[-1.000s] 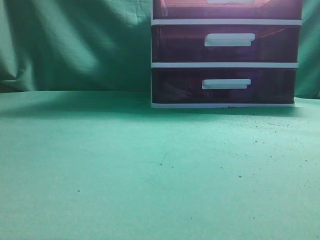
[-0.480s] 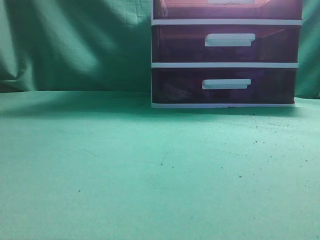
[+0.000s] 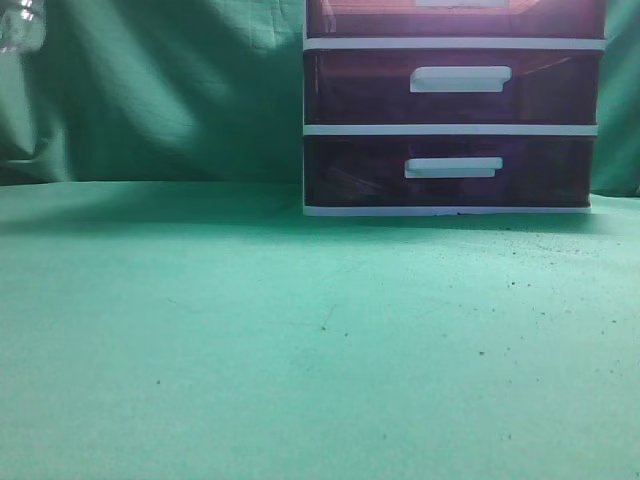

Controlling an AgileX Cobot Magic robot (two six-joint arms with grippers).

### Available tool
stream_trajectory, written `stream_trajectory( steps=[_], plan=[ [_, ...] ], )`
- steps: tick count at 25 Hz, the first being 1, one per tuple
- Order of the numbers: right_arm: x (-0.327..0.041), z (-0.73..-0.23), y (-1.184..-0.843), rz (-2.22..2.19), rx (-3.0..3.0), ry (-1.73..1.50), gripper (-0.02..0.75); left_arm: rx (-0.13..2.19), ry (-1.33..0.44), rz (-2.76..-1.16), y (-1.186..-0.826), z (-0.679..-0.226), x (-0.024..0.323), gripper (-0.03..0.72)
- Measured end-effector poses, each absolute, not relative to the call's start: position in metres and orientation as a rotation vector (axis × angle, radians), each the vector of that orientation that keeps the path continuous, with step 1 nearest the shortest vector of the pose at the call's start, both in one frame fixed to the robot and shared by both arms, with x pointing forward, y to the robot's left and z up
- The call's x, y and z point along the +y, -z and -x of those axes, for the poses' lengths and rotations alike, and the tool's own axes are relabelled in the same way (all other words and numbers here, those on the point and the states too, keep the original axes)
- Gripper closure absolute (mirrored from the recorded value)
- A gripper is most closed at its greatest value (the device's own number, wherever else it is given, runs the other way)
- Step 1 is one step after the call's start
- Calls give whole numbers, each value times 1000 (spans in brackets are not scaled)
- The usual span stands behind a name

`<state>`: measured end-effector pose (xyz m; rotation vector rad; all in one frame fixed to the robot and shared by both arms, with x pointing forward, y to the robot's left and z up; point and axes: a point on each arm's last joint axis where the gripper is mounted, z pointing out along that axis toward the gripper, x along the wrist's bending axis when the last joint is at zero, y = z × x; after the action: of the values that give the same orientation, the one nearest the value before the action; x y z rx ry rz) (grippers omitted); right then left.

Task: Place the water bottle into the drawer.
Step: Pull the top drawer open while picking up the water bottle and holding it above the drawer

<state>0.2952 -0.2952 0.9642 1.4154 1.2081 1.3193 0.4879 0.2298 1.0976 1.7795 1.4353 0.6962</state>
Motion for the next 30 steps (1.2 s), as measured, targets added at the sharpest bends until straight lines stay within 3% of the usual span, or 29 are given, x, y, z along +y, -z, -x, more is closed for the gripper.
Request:
stream_trajectory(
  steps=[5, 11, 18, 23, 30],
  plan=[
    [-304, -293, -997, -1220, 868, -1483, 738, 1279, -647, -1882, -1118, -463, 203, 398],
    [-296, -301, -1058, -1218, 1140, -1332, 738, 1186, -603, -1927, -1121, -452, 185, 398],
    [-293, -368, -1090, -1326, 1422, -1135, 738, 1183, -604, -1929, -1122, -452, 185, 398],
    [-271, -425, -1121, -801, 1705, -856, 738, 1188, -601, -1940, -1121, -451, 185, 398],
    [-234, -507, -1108, -264, 1615, -522, 412, 1191, -599, -1945, -1121, -451, 185, 398]
  ],
)
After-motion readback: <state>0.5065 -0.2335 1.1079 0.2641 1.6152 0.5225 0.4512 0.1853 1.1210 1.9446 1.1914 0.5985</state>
